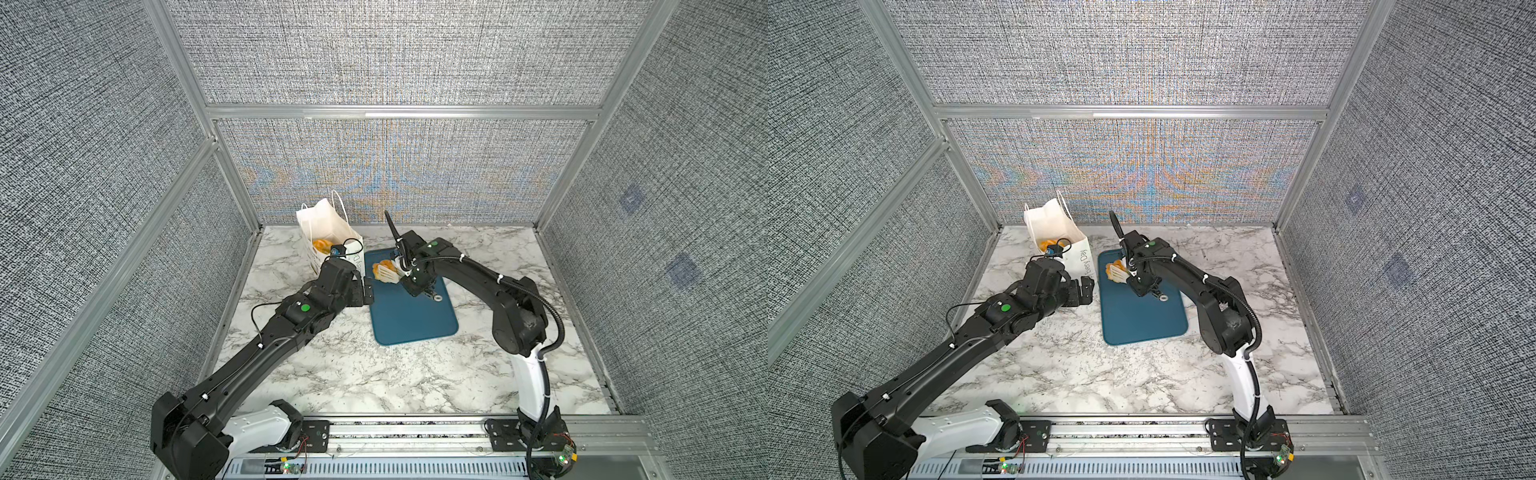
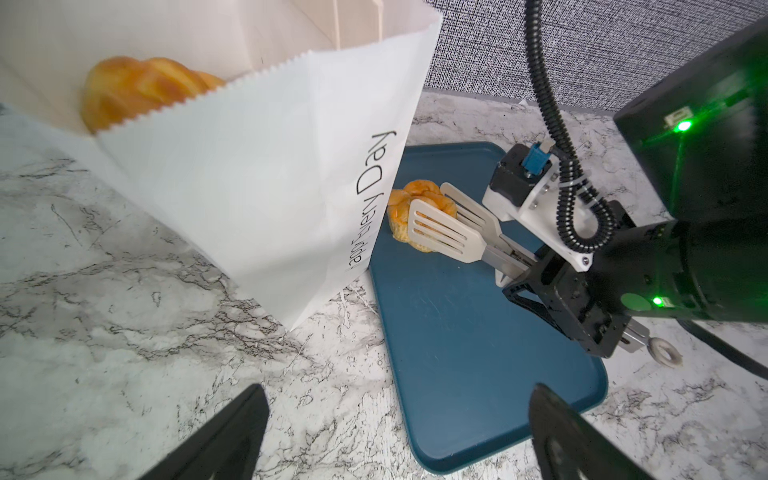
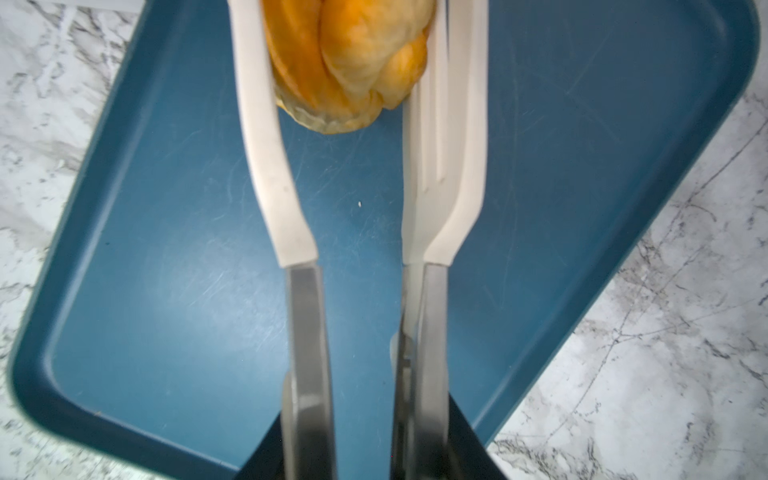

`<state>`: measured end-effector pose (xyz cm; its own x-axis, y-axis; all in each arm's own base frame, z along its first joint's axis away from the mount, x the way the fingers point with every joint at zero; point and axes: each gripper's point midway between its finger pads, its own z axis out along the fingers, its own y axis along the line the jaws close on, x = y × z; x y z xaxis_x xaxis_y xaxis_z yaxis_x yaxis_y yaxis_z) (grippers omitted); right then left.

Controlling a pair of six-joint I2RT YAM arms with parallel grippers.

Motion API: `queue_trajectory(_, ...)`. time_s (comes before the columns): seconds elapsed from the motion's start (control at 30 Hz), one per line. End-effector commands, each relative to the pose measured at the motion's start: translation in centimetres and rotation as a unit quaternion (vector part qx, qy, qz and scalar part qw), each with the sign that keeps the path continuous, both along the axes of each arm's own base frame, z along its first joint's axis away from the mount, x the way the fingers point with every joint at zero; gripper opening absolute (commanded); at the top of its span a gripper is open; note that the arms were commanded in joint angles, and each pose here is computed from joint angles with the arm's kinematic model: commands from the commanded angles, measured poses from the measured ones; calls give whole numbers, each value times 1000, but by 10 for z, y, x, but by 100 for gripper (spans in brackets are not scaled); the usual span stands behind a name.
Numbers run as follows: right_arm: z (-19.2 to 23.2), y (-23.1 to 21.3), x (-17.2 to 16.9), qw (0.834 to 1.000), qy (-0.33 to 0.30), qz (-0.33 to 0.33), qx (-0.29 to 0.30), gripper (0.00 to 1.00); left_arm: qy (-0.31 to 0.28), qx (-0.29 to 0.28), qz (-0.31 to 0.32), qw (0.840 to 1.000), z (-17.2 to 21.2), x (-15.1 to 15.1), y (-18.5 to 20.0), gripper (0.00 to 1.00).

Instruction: Place the fake bread into the paper bag

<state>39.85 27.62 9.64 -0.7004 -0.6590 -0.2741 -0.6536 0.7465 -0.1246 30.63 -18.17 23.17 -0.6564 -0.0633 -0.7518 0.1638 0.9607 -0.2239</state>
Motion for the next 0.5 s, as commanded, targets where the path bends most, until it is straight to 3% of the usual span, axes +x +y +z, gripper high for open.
queue_trajectory(0.0, 10, 4, -1, 1000, -4, -4, 21, 39, -3, 1, -5, 1000, 5, -1, 0, 99)
queue_trajectory(0.47, 63, 5, -6, 997, -35, -9, 68, 39, -11, 19, -38, 999, 30, -1, -6, 99)
